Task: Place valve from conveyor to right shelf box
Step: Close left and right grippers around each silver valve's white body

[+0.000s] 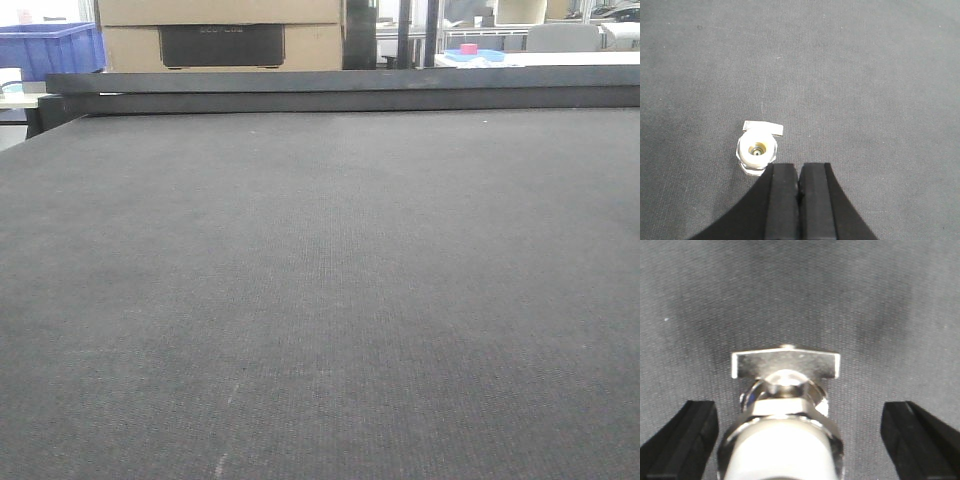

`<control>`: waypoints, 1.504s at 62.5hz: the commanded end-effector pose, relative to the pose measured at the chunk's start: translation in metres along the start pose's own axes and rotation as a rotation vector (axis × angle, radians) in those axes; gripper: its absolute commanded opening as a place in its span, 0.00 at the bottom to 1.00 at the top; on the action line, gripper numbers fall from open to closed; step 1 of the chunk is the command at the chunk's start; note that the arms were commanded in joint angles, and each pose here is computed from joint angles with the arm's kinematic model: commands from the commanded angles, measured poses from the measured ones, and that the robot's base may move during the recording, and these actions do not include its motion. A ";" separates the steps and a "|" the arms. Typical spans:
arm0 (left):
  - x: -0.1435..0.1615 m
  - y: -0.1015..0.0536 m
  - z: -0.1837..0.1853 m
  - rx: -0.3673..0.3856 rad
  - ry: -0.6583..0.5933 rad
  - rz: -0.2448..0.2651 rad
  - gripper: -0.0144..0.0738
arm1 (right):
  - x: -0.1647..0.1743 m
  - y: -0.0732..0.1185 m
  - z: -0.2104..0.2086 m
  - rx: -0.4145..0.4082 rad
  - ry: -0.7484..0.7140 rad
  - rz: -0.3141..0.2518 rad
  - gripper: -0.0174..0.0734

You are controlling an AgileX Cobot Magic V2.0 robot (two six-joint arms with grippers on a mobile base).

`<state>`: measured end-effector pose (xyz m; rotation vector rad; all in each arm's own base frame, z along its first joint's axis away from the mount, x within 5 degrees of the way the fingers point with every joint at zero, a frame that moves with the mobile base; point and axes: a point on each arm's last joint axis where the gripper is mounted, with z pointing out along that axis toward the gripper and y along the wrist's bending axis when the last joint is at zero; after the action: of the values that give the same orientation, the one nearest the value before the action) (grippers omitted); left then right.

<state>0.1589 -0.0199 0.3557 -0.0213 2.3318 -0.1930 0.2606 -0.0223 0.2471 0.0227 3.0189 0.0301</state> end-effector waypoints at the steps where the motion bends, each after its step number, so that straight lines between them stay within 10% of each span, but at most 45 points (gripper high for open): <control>1: -0.003 -0.001 -0.002 0.007 -0.015 -0.013 0.04 | 0.000 0.000 0.001 -0.005 -0.006 -0.014 0.74; 70: 0.001 0.000 0.003 0.004 0.000 -0.018 0.04 | -0.004 0.002 0.007 -0.021 0.005 -0.053 0.70; 85: 0.001 0.000 0.003 0.004 0.000 -0.018 0.04 | -0.003 0.002 0.007 -0.021 0.007 -0.053 0.37; 94: 0.001 0.000 0.006 0.001 0.019 -0.123 0.04 | -0.003 0.002 0.007 -0.022 0.010 -0.053 0.04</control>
<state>0.1593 -0.0199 0.3523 -0.0990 2.3428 -0.2246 0.2649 -0.0198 0.2410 -0.0362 3.0252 0.0776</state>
